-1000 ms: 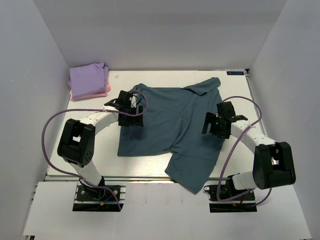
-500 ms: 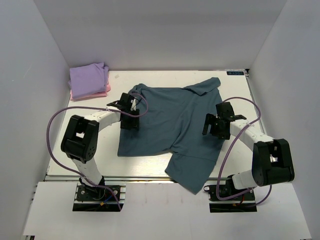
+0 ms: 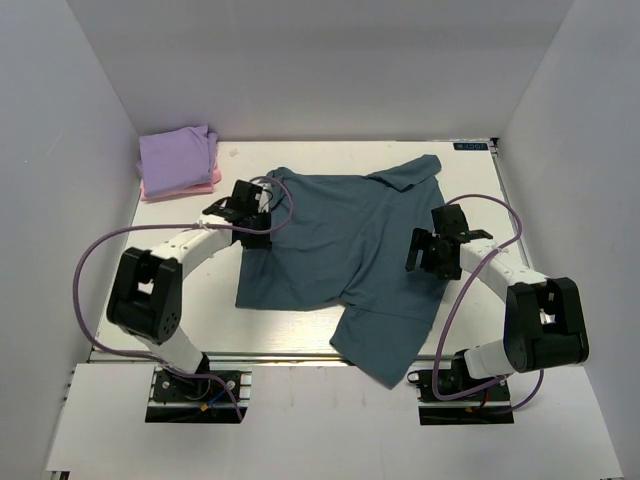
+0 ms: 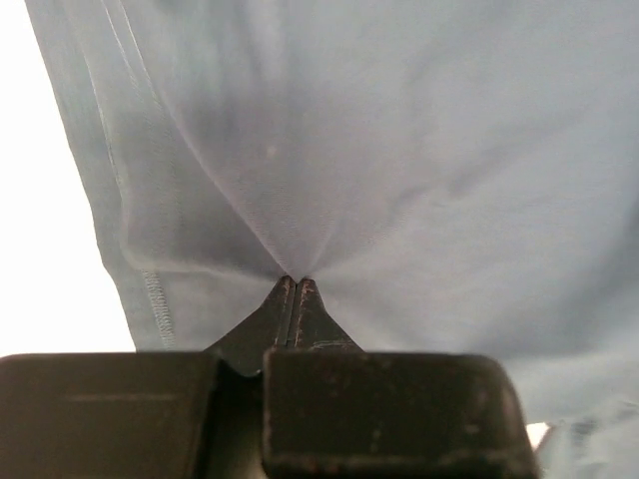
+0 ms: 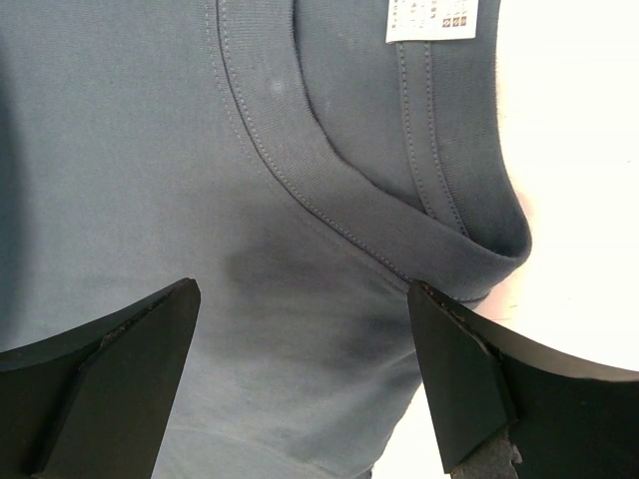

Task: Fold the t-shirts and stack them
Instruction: Flatten out the tshirt

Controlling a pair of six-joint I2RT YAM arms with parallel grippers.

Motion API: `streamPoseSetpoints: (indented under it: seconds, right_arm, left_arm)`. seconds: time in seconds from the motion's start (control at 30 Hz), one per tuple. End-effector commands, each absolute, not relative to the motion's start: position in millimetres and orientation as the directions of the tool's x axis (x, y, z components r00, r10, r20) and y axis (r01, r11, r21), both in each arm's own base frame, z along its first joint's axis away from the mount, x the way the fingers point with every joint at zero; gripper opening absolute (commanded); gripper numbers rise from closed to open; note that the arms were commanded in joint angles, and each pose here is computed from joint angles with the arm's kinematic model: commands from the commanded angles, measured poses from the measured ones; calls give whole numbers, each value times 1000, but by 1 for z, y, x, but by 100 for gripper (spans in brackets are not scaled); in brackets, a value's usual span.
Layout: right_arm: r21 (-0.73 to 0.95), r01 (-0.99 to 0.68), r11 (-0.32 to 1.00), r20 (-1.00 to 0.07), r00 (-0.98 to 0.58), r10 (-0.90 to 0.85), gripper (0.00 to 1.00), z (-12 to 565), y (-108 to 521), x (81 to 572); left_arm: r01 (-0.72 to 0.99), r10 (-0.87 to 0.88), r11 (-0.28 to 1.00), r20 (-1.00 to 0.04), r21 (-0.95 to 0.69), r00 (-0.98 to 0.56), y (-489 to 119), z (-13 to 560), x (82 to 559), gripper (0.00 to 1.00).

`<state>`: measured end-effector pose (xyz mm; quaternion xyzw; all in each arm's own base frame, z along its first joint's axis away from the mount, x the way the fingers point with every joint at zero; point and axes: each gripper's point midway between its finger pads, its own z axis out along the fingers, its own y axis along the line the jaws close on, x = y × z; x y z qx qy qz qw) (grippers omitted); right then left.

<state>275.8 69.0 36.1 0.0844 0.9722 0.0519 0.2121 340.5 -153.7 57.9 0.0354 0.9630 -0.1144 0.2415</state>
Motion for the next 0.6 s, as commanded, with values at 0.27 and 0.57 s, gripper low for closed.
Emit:
streamPoseSetpoints:
  seconds: [0.27, 0.57]
  right_arm:
    - [123, 132, 984, -428, -887, 172, 90, 39, 68, 286]
    - [90, 138, 986, -428, -889, 164, 90, 35, 63, 291]
  left_arm:
    - [229, -27, 940, -727, -252, -687, -184, 163, 415, 0]
    - [339, 84, 927, -792, -161, -604, -207, 168, 483, 0]
